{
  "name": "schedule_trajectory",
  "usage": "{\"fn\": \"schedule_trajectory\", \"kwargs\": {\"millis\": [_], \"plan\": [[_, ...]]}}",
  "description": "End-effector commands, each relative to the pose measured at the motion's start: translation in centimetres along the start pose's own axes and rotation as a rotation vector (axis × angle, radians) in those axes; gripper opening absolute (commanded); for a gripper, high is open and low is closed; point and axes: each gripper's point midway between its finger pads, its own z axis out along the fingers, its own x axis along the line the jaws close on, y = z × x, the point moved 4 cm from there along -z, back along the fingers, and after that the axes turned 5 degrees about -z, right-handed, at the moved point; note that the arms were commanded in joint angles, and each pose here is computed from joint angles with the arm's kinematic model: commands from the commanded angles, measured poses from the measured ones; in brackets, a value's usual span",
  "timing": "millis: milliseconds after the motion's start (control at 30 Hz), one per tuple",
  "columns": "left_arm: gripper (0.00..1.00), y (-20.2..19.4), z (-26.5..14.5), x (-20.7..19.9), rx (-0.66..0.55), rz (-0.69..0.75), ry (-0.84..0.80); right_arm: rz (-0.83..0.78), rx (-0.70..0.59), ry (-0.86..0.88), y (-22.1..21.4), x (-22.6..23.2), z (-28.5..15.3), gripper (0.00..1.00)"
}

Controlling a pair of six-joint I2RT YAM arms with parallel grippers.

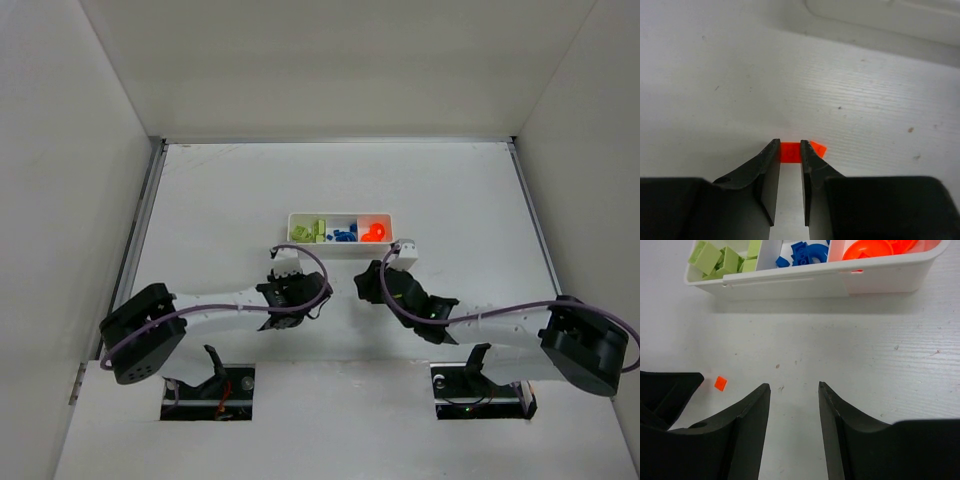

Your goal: Sort the legos into containers by color

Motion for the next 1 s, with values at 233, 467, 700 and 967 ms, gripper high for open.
{"fn": "schedule_trajectory", "kwargs": {"millis": [233,467,700,967], "plan": [[0.14,9.4,-3.5,-11.1,-0.118,-0.076,-0.315,0.115,-0.042,-0.090,0.9,-3.0,-1.3,0.49],[0.14,12.3,-2.1,-18.4,-0.150,-0.090,-0.455,0.173,-0.030,-0.161,0.4,-5.6,-2.3,0.29],[0.15,12.6,2.3,-22.8,-0.142,-0.095,-0.483,0.182,-0.049,-0.138,0.9,-5.7,-3.2,0.31],[0.34,12.5,3.7,-25.2,-0.121,-0.088,-0.517,0.177,-0.067,-0.114,1.2,-5.7,-3.7,0.36]]}}
